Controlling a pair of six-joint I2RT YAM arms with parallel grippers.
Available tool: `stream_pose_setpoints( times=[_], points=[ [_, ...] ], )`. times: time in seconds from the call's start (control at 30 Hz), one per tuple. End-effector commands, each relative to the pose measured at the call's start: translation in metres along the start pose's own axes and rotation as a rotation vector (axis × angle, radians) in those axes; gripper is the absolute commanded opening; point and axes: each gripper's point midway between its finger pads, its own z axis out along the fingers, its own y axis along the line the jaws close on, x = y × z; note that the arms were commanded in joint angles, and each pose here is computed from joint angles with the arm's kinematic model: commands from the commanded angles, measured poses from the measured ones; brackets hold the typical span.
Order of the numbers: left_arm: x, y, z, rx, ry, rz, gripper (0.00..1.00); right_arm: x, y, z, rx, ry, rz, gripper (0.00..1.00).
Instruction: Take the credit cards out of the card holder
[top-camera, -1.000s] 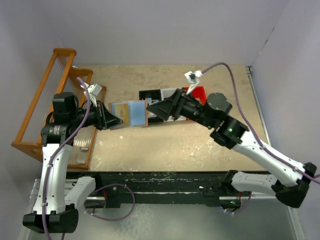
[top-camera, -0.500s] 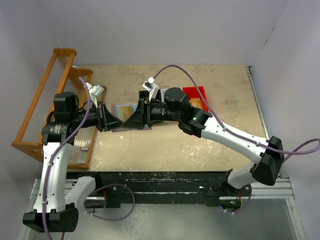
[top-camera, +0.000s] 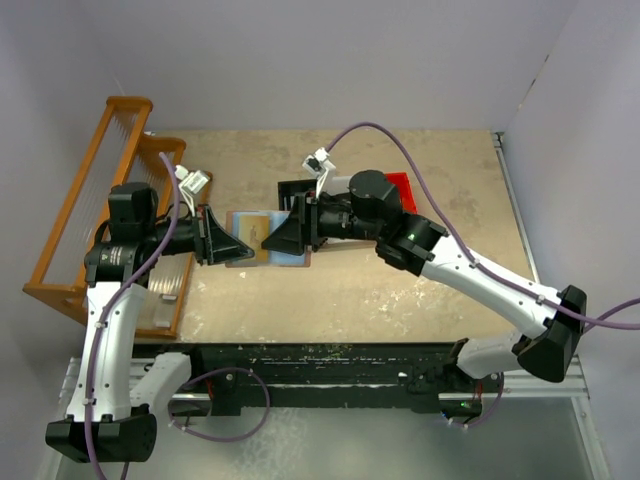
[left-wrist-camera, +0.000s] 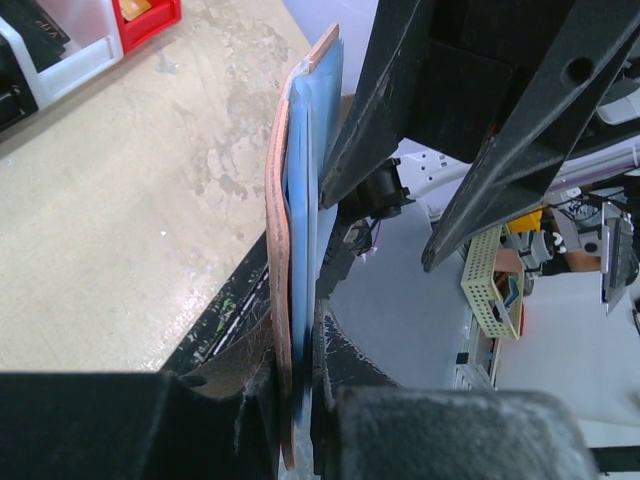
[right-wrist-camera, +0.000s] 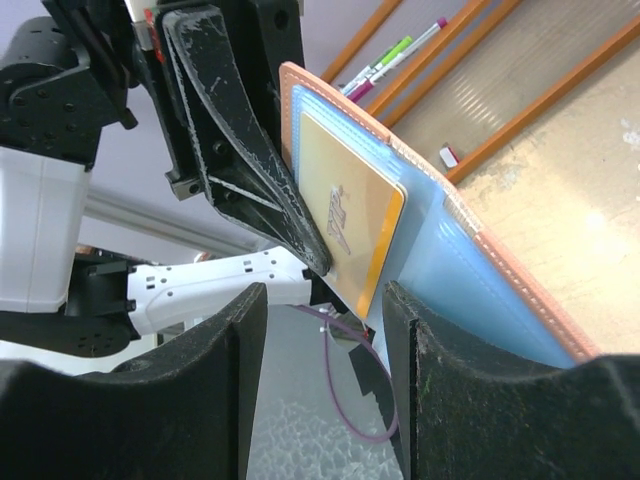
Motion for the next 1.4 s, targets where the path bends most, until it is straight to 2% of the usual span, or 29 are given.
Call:
stream_pose_setpoints(
  times=[0.0, 0.33, 0.5, 0.63, 0.77, 0.9, 0.97, 1.1, 1.3, 1.37],
  points=[
    [-0.006, -0.021, -0.002, 0.105, 0.0, 0.055, 0.03, -0.011, 0.01, -0.009, -0.023, -0.036, -0.04, 0.52],
    [-0.005, -0.041, -0.007, 0.189, 0.012, 0.08, 0.05, -0.011, 0.02, 0.006, -0.117, -0.019, -0.027, 0.48],
    [-0.004, -0.05, -0.01, 0.236, 0.021, 0.095, 0.06, -0.013, 0.034, 0.003, -0.201, -0.039, -0.019, 0.31],
    [-0.001, -0.062, -0.014, 0.296, 0.035, 0.107, 0.09, -0.009, 0.045, -0.002, -0.286, -0.054, -0.001, 0.25],
    [-0.001, -0.073, -0.018, 0.335, 0.042, 0.135, 0.17, -0.005, 0.042, 0.001, -0.308, -0.058, 0.022, 0.16],
    [0.0, -0.081, -0.022, 0.371, 0.055, 0.153, 0.34, -0.014, 0.049, 0.002, -0.347, -0.104, 0.017, 0.05],
    [0.001, -0.082, -0.022, 0.383, 0.061, 0.152, 0.36, -0.013, 0.053, 0.001, -0.376, -0.105, 0.023, 0.0],
    [0.003, -0.083, -0.024, 0.414, 0.077, 0.15, 0.35, -0.01, 0.055, -0.001, -0.415, -0.108, 0.038, 0.0],
    [0.009, -0.091, -0.028, 0.476, 0.085, 0.177, 0.24, -0.003, 0.052, -0.004, -0.408, -0.096, 0.037, 0.0],
    [0.009, -0.095, -0.03, 0.497, 0.074, 0.192, 0.2, 0.007, 0.045, -0.006, -0.368, -0.052, 0.043, 0.08]
  ],
)
